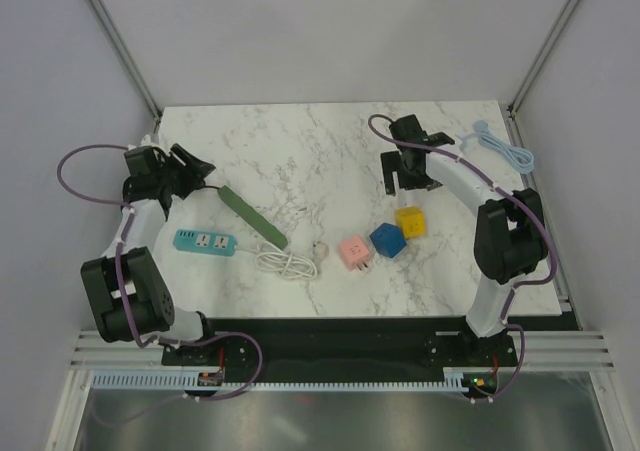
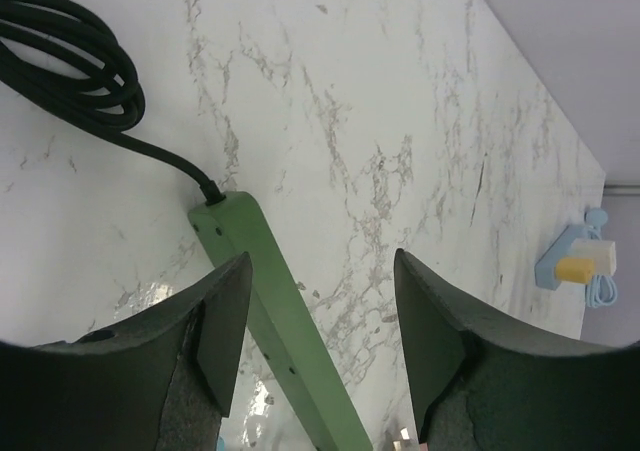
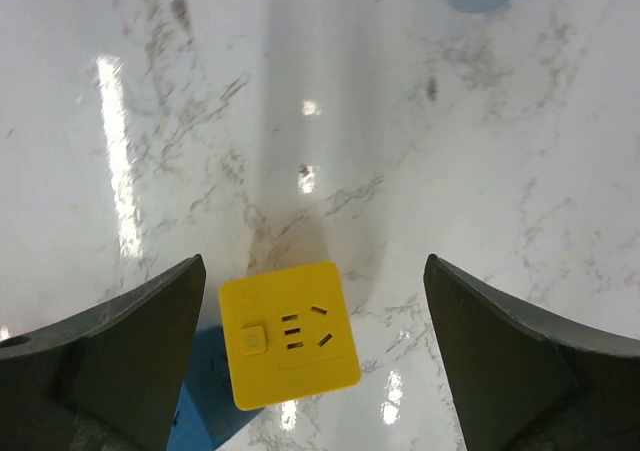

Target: Pull the plug off the socket

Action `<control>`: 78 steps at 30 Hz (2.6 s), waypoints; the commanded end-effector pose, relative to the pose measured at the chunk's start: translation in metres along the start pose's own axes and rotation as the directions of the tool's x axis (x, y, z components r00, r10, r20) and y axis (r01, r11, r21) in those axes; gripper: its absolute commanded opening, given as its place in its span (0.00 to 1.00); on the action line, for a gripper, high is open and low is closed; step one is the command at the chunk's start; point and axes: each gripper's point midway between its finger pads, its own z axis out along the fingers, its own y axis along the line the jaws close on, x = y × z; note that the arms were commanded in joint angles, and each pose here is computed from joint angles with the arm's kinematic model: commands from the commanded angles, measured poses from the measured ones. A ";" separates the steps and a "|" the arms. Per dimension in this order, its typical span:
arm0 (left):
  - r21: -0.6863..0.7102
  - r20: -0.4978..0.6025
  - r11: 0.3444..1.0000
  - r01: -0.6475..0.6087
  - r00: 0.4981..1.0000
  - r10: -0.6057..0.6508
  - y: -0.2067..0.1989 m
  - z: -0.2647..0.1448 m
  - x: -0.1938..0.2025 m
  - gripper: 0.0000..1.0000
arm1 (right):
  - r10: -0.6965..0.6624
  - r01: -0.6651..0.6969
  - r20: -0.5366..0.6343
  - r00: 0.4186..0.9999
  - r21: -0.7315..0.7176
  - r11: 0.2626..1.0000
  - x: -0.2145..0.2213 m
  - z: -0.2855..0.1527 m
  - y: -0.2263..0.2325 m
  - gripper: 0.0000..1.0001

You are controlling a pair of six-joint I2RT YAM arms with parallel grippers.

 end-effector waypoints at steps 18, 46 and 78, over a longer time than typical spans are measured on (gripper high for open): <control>0.310 0.013 0.945 -0.107 0.994 0.108 -0.078 -0.030 -0.001 0.61 | 0.489 -0.418 0.402 0.774 -0.255 0.872 -0.133 -0.024 0.003 0.98; 0.116 0.040 0.993 0.009 0.999 -0.014 -0.033 -0.027 -0.010 0.55 | -0.298 0.588 0.543 0.785 -0.505 0.631 -0.018 0.003 0.412 0.55; 0.003 0.130 0.993 0.118 0.984 -0.118 0.015 -0.040 -0.029 0.53 | -0.721 0.640 0.597 0.353 0.408 0.651 0.001 -0.014 0.382 0.37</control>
